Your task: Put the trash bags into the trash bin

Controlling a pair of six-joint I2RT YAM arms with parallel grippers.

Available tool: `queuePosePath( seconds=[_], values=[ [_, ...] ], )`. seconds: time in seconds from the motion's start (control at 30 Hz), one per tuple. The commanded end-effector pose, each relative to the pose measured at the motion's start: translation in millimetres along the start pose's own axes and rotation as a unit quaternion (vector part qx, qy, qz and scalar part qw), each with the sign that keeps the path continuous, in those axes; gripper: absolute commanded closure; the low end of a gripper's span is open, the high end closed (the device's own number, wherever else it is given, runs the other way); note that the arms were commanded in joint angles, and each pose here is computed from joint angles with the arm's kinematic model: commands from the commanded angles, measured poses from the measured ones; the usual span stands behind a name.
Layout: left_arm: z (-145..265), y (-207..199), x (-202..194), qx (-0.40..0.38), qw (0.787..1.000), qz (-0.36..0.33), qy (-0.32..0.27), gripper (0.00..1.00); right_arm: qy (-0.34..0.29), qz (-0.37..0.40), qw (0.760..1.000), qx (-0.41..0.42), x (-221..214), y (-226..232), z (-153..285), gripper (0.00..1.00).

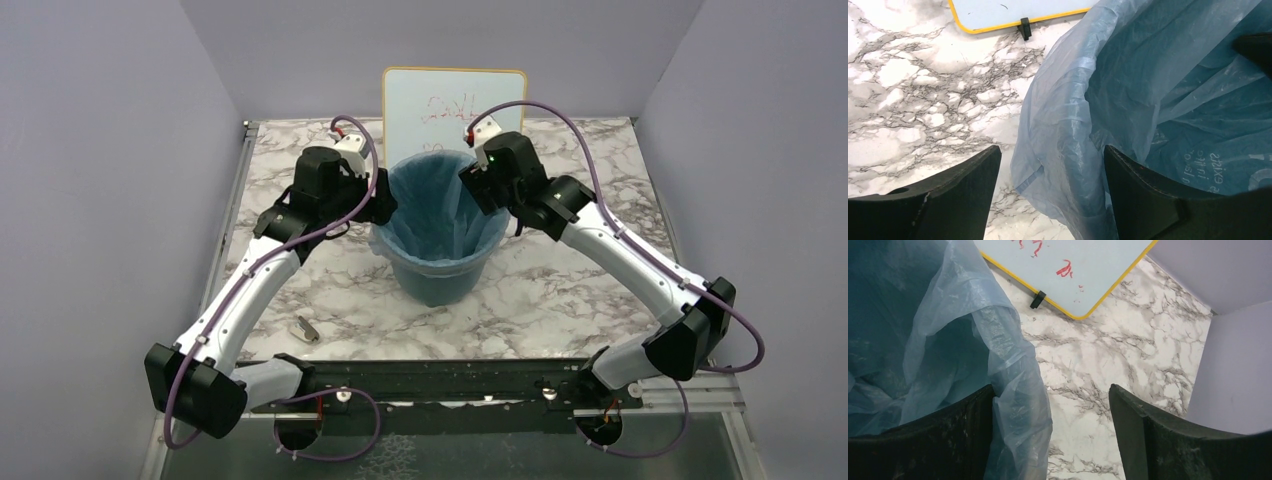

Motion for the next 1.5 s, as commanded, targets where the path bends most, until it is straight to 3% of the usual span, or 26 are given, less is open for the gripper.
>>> queuePosePath(
  seconds=[0.0, 0.27, 0.5, 0.7, 0.77, 0.83, 0.9, 0.97, 1.13, 1.33, 1.47],
  values=[
    [-1, 1, 1, 0.008, 1.000, -0.009, 0.014, 0.20, -0.040, -0.015, 0.999, 0.033, 18, -7, 13, 0.14],
    [3, -7, 7, -0.006, 1.000, 0.005, 0.006, 0.08, -0.058, -0.058, 0.995, 0.060, 30, -4, 21, 0.11],
    [17, -7, 19, 0.010, 0.999, 0.019, -0.039, 0.01, -0.145, -0.106, 0.973, 0.145, 62, 7, 40, 0.17],
    [29, -8, 25, 0.006, 0.996, 0.031, -0.089, 0.01, -0.255, -0.105, 0.917, 0.288, 90, 34, 70, 0.29],
    [31, -9, 25, 0.000, 0.995, 0.030, -0.096, 0.01, -0.263, -0.096, 0.897, 0.341, 92, 51, 70, 0.34],
    [31, -9, 24, -0.003, 0.995, 0.030, -0.099, 0.01, -0.229, -0.102, 0.892, 0.377, 87, 68, 61, 0.36],
    [30, -9, 22, -0.005, 0.995, 0.028, -0.096, 0.01, -0.193, -0.073, 0.913, 0.351, 79, 70, 45, 0.36],
    [29, -9, 20, -0.008, 0.995, 0.030, -0.090, 0.01, -0.145, -0.103, 0.933, 0.312, 70, 72, 26, 0.38],
    [26, -10, 18, -0.015, 0.996, 0.032, -0.081, 0.01, -0.044, -0.038, 0.926, 0.372, 42, 111, 4, 0.40],
    [23, -9, 14, -0.016, 0.997, 0.030, -0.072, 0.01, -0.022, 0.040, 0.931, 0.362, 21, 144, -9, 0.42],
    [21, -10, 11, -0.021, 0.998, 0.025, -0.061, 0.01, 0.037, 0.063, 0.936, 0.345, 3, 151, -27, 0.42]
  ],
)
Point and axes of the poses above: each gripper's point midway between its finger pads, its own z axis back along the fingers, its own y axis along the line the jaws close on, x = y × z, the point moved 5 cm from there along z, back along the fingers, and after that the axes turned 14 degrees about z, right-handed, at the moved point
